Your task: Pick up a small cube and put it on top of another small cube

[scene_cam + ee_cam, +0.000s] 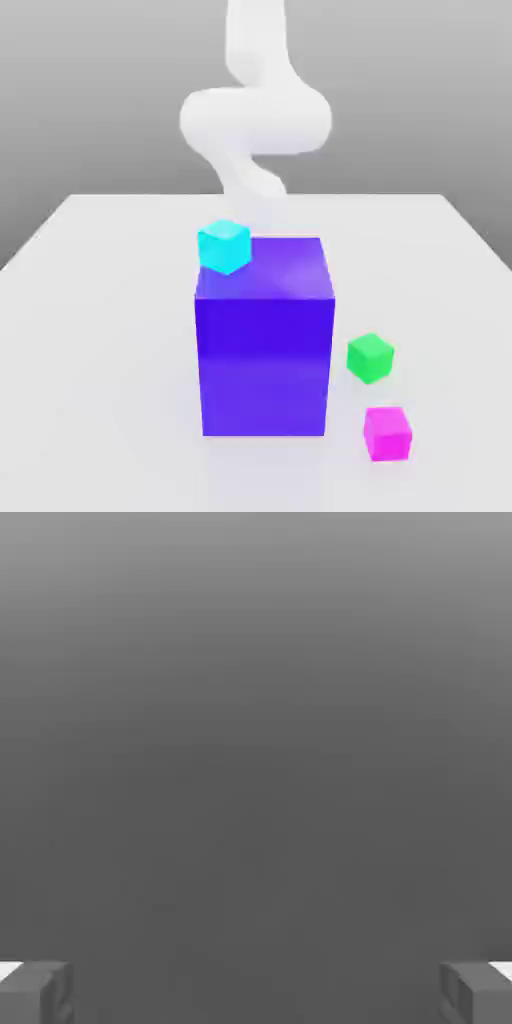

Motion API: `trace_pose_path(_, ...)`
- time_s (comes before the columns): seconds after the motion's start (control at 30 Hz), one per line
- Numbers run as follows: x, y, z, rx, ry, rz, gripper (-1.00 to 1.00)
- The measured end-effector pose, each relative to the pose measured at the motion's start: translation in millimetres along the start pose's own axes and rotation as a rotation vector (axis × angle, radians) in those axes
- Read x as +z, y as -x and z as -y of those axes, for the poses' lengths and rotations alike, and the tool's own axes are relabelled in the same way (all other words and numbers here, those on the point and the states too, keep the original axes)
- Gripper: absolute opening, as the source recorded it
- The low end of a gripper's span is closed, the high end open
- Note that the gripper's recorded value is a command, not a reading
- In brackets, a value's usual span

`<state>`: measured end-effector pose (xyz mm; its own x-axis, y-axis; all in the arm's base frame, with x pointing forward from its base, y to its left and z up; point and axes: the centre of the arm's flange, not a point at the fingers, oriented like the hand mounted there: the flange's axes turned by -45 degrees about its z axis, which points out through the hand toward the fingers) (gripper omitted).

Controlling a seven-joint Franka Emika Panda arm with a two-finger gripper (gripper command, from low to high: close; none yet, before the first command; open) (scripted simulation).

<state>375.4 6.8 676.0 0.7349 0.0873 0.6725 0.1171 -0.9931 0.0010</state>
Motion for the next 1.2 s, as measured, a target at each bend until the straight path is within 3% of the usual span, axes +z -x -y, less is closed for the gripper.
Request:
trace_pose_path(0.3,161,38,47,-0.370,-0.254,0.199,0.00)
trace_pose_path(0.6,286,126,113,-0.752,-0.433,0.364,0.00)
trace_pose_path(0.83,348,214,155,-1.082,-0.523,0.478,0.00)
trace_pose_path(1.03,380,283,161,-1.368,-0.549,0.573,0.00)
trace_pose_path(1.2,407,312,162,-1.433,-0.546,0.585,0.00)
